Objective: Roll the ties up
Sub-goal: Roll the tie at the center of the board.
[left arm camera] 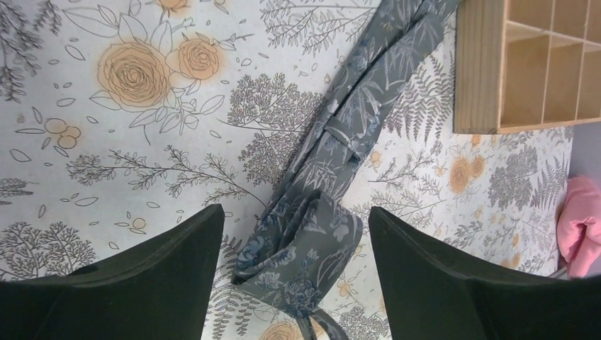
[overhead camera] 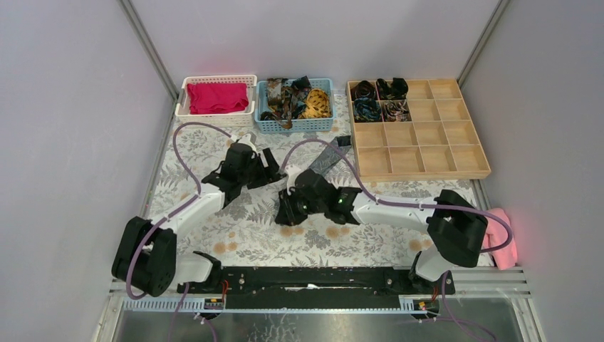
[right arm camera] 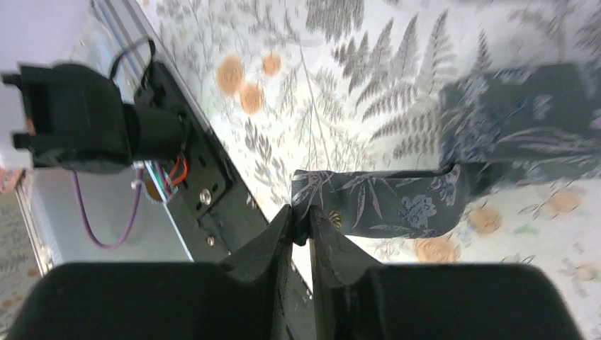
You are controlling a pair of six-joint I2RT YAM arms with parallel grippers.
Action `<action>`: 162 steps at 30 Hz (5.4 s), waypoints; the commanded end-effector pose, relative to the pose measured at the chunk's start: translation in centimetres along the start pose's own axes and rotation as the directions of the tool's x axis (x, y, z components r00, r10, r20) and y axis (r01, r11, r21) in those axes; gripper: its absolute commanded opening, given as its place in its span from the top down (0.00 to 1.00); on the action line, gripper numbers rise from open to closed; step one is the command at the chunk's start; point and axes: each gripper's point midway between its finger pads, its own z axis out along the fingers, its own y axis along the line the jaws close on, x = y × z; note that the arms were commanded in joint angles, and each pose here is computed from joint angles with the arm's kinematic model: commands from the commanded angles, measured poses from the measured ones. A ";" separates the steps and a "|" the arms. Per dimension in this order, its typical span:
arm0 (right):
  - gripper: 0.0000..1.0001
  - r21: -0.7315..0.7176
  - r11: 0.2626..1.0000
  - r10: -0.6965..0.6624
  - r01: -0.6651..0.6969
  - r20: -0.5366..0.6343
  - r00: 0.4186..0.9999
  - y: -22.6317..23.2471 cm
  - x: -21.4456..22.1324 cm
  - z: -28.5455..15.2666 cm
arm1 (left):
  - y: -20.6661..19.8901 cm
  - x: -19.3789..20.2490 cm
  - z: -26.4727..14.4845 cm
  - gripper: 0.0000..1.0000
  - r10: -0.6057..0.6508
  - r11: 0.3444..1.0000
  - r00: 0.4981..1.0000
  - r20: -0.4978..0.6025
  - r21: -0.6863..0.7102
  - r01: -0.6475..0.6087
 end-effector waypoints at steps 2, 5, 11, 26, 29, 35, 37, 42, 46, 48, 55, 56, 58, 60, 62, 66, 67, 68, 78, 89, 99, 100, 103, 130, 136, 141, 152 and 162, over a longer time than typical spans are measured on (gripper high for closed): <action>0.81 0.038 0.999 0.039 -0.036 -0.077 0.996 -0.5 4.6 0.2 | 1.3 -0.6 -1.1 0.18 0.005 0.998 0.999 0.042 -0.066 -0.003; 0.79 0.042 0.998 0.060 -0.056 -0.111 0.992 -0.8 6.5 0.3 | 1.4 -0.6 -1.4 0.18 0.007 0.997 0.999 0.051 -0.072 -0.003; 0.43 0.162 0.986 0.032 -0.023 -0.054 0.998 -2.6 5.3 -0.4 | 1.7 -0.4 -1.3 0.18 0.003 0.997 0.999 0.050 -0.078 0.001; 0.35 0.505 0.860 -0.012 -0.070 0.158 0.987 -10.1 -3.0 -4.4 | 1.0 -1.3 -2.4 0.16 0.005 0.998 0.996 0.086 -0.062 0.000; 0.36 0.525 0.847 -0.013 -0.076 0.164 0.986 -12.0 -3.5 -3.9 | 1.1 -1.4 -2.6 0.16 0.013 0.997 0.996 0.089 -0.071 -0.006; 0.39 0.459 0.881 0.030 -0.118 0.195 0.980 -13.1 -4.9 -2.0 | 1.0 -1.6 -2.5 0.16 0.020 0.998 0.995 0.093 -0.065 -0.014; 0.39 0.440 0.890 0.036 -0.120 0.194 0.980 -13.1 -5.2 -1.5 | 1.1 -1.5 -2.4 0.16 0.019 0.998 0.996 0.090 -0.067 -0.013; 0.34 0.373 0.924 0.026 -0.087 0.166 0.986 -12.1 -5.7 0.1 | 1.2 -1.4 -2.2 0.16 0.018 0.998 0.996 0.089 -0.069 -0.012; 0.30 0.352 0.934 0.032 -0.067 0.104 0.994 -12.2 -5.2 2.0 | 1.2 -1.4 -2.2 0.16 0.018 0.998 0.996 0.090 -0.066 -0.012; 0.30 0.337 0.940 0.037 -0.063 0.082 0.996 -12.2 -4.9 2.8 | 1.3 -1.3 -2.1 0.16 0.021 0.997 0.996 0.087 -0.071 -0.015; 0.36 0.306 0.950 0.054 -0.055 0.011 0.998 -12.4 -3.6 4.7 | 1.5 -1.2 -2.2 0.16 0.021 0.997 0.996 0.086 -0.074 -0.014; 0.42 0.297 0.953 0.058 -0.058 0.007 0.998 -12.2 -3.4 4.8 | 1.4 -1.2 -2.3 0.16 0.020 0.997 0.996 0.087 -0.072 -0.014; 0.54 0.274 0.960 0.060 -0.060 0.010 0.998 -11.8 -3.4 4.8 | 1.4 -1.3 -2.4 0.16 0.018 0.997 0.996 0.091 -0.072 -0.011; 0.63 0.252 0.966 0.057 -0.060 0.019 0.998 -11.3 -3.8 4.8 | 1.3 -1.5 -2.7 0.16 0.016 0.997 0.995 0.102 -0.073 -0.009; 0.69 0.231 0.971 0.053 -0.057 0.023 0.998 -10.7 -4.2 4.6 | 1.3 -1.7 -3.1 0.16 0.014 0.997 0.994 0.109 -0.077 -0.005; 0.76 0.175 0.983 0.053 -0.060 0.044 0.998 -8.9 -5.1 3.8 | 1.0 -2.1 -4.3 0.16 0.002 0.997 0.991 0.136 -0.074 0.008; 0.76 0.160 0.986 0.051 -0.057 0.045 0.998 -8.3 -5.1 3.6 | 0.8 -2.3 -4.7 0.16 0.000 0.997 0.989 0.148 -0.071 0.010; 0.76 0.148 0.988 0.042 -0.049 0.049 0.998 -7.5 -5.2 3.4 | 0.7 -2.6 -5.2 0.16 -0.002 0.997 0.987 0.162 -0.071 0.014; 0.76 0.091 0.986 -0.136 0.142 -0.060 0.989 2.1 -0.5 3.2 | -1.2 -5.4 -11.4 0.14 0.001 0.998 0.959 0.285 -0.057 0.017; 0.41 0.168 0.956 -0.203 0.242 -0.219 0.954 3.5 9.3 6.6 | -1.0 -5.9 -13.8 0.12 0.021 0.997 0.945 0.326 -0.083 0.006; 0.39 0.441 0.855 -0.251 0.271 -0.105 0.962 -1.0 5.9 1.6 | -0.9 -7.4 -16.5 0.08 0.021 0.994 0.911 0.412 -0.110 0.027; 0.40 0.484 0.833 -0.245 0.266 -0.107 0.964 -2.0 5.4 1.1 | -0.9 -7.4 -16.4 0.08 0.018 0.994 0.912 0.411 -0.108 0.029; 0.48 0.572 0.797 -0.177 0.196 -0.089 0.980 -5.1 4.0 0.7 | -1.2 -7.0 -15.4 0.16 0.004 0.996 0.922 0.387 -0.086 0.032; 0.36 0.141 0.989 -0.026 0.052 -0.179 0.984 1.0 11.8 1.2 | -0.9 -5.2 -11.9 0.41 -0.014 0.998 0.955 0.295 -0.059 0.033; 0.36 0.141 0.988 -0.034 0.064 -0.209 0.977 0.6 12.7 1.8 | -0.7 -5.3 -12.4 0.40 -0.005 0.997 0.953 0.304 -0.069 0.027; 0.46 0.117 0.990 -0.043 0.074 -0.245 0.969 1.3 13.6 2.3 | -0.7 -5.3 -12.4 0.40 -0.005 0.997 0.952 0.305 -0.070 0.027; 0.77 0.450 0.784 -0.289 0.428 -0.345 0.893 -2.6 8.5 0.0 | -0.5 -5.7 -13.5 0.40 0.013 0.996 0.943 0.331 -0.089 0.017; 0.79 0.553 0.494 -0.488 0.671 -0.462 0.740 -4.7 3.7 -0.7 | 0.8 -7.7 -17.7 0.36 -0.005 0.982 0.885 0.466 -0.165 0.093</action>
